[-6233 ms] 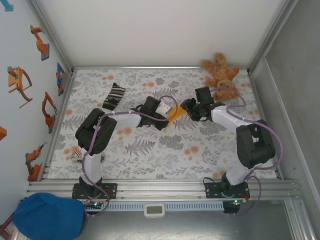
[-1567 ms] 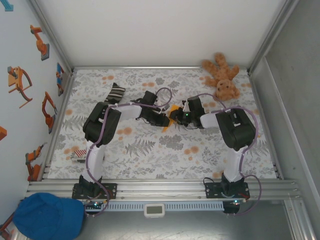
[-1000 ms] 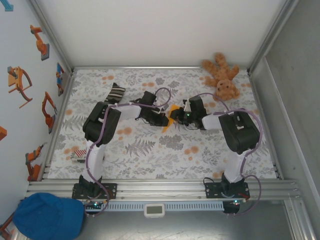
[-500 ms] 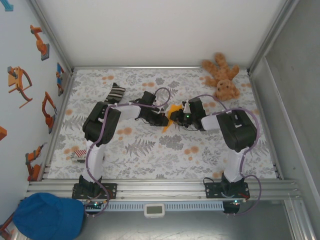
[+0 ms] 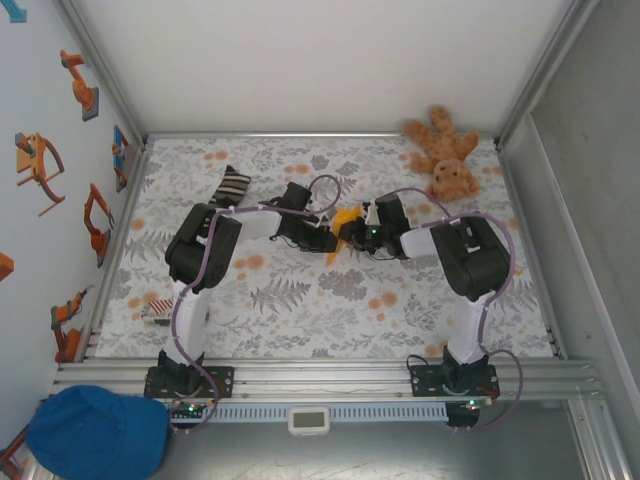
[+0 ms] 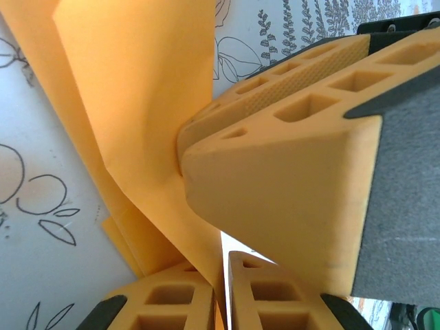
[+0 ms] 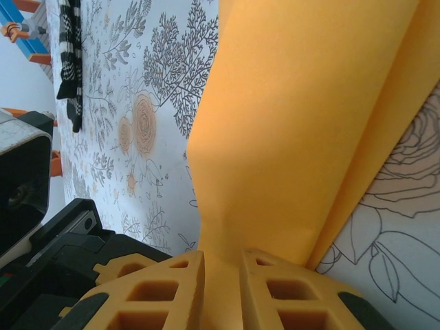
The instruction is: Fold a paper plane with a square sheet of paper (pick it up from the middle)
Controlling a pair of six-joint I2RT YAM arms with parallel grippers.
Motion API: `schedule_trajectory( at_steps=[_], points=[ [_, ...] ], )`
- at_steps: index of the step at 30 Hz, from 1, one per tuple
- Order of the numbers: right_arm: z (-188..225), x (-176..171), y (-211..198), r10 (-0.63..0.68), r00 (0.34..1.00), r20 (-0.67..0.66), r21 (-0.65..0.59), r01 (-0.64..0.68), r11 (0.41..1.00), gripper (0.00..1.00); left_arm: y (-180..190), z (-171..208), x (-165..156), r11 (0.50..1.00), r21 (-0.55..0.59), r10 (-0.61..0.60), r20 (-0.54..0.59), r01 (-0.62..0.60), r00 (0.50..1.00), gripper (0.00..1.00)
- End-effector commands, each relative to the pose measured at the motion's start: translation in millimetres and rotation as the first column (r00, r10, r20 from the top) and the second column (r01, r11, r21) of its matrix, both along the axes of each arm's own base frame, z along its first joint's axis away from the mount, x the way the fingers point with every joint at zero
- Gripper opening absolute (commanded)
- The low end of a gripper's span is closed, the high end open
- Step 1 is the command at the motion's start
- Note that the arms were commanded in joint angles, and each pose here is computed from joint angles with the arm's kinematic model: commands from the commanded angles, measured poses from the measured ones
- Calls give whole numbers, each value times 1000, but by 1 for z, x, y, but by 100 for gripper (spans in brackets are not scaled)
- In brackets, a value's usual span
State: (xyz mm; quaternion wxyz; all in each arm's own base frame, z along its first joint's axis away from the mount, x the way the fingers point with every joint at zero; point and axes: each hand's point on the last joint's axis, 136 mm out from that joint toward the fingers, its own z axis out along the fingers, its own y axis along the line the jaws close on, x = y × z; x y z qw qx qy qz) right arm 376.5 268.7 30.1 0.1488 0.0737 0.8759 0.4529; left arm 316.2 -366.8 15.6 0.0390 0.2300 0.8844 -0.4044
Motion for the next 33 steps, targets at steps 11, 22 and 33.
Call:
schedule_trajectory(
  at_steps=[11, 22, 33],
  points=[
    [-20, 3, -9, -13, 998, -57, -112, 7, 994, 20, 30, -32, -21, 989, 141, 59, -107, -43, 993, 18],
    [-15, 6, -5, 6, 999, -48, -103, -11, 995, 20, 28, -13, -24, 992, 103, 83, -112, -72, 990, 22],
    [-14, 5, -2, 15, 999, -47, -100, -20, 995, 20, 21, 15, -25, 985, 51, 172, -149, -166, 974, 19]
  ],
)
